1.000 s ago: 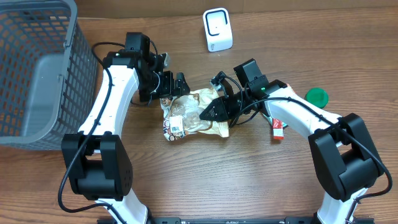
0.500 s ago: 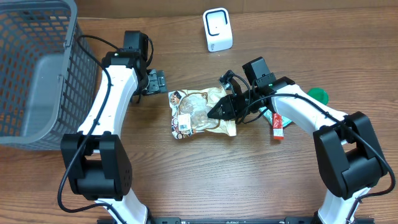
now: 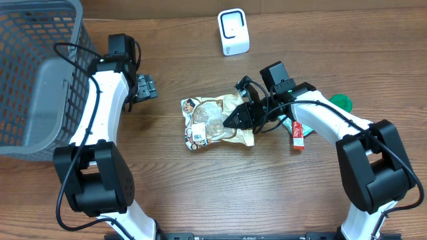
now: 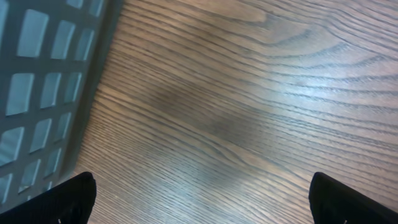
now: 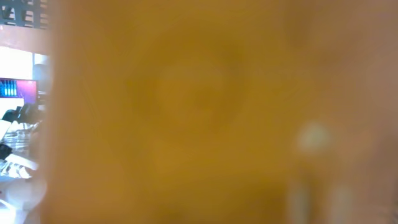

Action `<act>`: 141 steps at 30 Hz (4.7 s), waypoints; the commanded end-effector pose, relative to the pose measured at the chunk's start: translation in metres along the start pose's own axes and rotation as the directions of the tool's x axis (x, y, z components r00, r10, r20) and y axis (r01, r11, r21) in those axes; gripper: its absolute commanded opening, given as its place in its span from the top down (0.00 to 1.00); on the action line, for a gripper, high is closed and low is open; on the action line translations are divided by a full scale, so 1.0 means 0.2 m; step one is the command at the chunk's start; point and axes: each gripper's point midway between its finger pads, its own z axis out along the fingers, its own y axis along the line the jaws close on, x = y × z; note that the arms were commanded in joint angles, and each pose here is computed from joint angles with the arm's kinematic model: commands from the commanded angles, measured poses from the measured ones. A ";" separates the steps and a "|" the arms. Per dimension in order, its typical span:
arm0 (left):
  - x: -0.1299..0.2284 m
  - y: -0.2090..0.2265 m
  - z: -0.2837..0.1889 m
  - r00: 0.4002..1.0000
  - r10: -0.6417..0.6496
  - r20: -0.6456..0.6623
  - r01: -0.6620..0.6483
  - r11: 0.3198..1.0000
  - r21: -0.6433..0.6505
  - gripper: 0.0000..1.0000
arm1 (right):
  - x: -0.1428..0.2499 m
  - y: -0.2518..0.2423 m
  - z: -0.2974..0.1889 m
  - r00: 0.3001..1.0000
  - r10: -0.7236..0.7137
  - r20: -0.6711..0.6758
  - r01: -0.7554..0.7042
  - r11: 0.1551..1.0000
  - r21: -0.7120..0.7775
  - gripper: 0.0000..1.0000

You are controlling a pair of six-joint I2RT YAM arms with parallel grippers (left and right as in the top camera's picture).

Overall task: Scan the item barcode
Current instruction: 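Carry the snack bag up to the white scanner with the right gripper, then hold the snack bag barcode against the scanner window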

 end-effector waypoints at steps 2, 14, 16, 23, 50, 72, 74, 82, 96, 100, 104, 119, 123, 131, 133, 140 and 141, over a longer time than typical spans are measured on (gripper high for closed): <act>-0.03 -0.03 -0.02 1.000 -0.011 0.011 0.011 1.000 0.024 0.00 | -0.05 0.03 -0.05 0.997 -0.075 0.035 0.074 0.997 0.029 0.96; -0.03 -0.03 -0.02 1.000 -0.011 0.011 0.011 1.000 0.024 0.00 | -0.41 0.25 -0.50 0.832 -0.552 0.046 0.481 0.761 0.436 0.96; -0.03 -0.03 -0.02 1.000 -0.011 0.011 0.011 1.000 0.024 0.00 | -0.51 0.30 -0.60 0.788 -0.614 0.047 0.503 0.685 0.528 0.96; -0.03 -0.03 -0.02 1.000 -0.011 0.011 0.011 1.000 0.024 0.00 | -0.81 0.44 -1.00 0.642 -0.766 -0.022 0.480 0.380 0.791 0.97; -0.03 -0.03 -0.02 1.000 -0.011 0.011 0.011 1.000 0.024 0.00 | -1.14 0.77 -1.25 0.292 -0.953 -0.080 0.426 0.055 0.903 0.96; -0.03 -0.03 -0.02 1.000 -0.011 0.011 0.011 1.000 0.024 0.00 | -1.36 0.07 -0.86 0.425 -0.866 -0.265 0.424 -0.068 0.903 0.96; -0.03 -0.03 -0.02 1.000 -0.011 0.011 0.011 1.000 0.024 0.00 | -1.37 0.00 -0.83 0.436 -0.853 -0.288 0.428 -0.085 0.900 0.96; -0.03 -0.03 -0.02 1.000 -0.011 0.011 0.011 1.000 0.024 0.00 | -1.46 -0.19 -0.87 0.506 -0.812 -0.291 0.253 -0.183 0.950 0.96; -0.03 -0.03 -0.02 1.000 -0.011 0.011 0.011 1.000 0.024 0.00 | -1.40 -0.29 -0.56 0.515 -0.785 -0.344 0.353 -0.171 0.920 0.96; -0.03 -0.03 -0.02 1.000 -0.011 0.011 0.011 1.000 0.024 0.00 | -1.38 -0.31 -0.55 0.534 -0.766 -0.358 0.362 -0.176 0.915 0.96; -0.03 -0.03 -0.02 1.000 -0.011 0.011 0.011 1.000 0.024 0.00 | -1.32 -0.37 -0.52 0.561 -0.728 -0.395 0.415 -0.165 0.895 0.96; -0.03 -0.03 -0.02 1.000 -0.011 0.011 0.011 1.000 0.024 0.00 | -1.26 -0.33 -0.38 0.544 -0.727 -0.418 0.481 -0.138 0.866 0.96; -0.03 -0.03 -0.02 1.000 -0.011 0.011 0.011 1.000 0.024 0.00 | -1.28 -0.28 -0.36 0.527 -0.746 -0.407 0.472 -0.142 0.870 0.96; -0.03 -0.02 -0.02 1.000 -0.014 0.010 0.014 1.000 0.023 0.00 | -1.24 -0.32 -0.34 0.552 -0.727 -0.410 0.488 -0.117 0.865 0.96; -0.03 -0.02 -0.02 1.000 -0.014 0.010 0.014 1.000 0.023 0.00 | -1.23 -0.33 -0.34 0.557 -0.721 -0.412 0.493 -0.112 0.863 0.96; -0.02 -0.04 -0.02 1.000 -0.005 0.012 0.005 1.000 0.027 0.00 | -1.22 -0.34 -0.34 0.565 -0.709 -0.421 0.499 -0.113 0.859 0.96; -0.02 -0.04 -0.02 1.000 -0.005 0.012 0.005 1.000 0.027 0.00 | -1.22 -0.33 -0.36 0.570 -0.706 -0.421 0.488 -0.121 0.864 0.97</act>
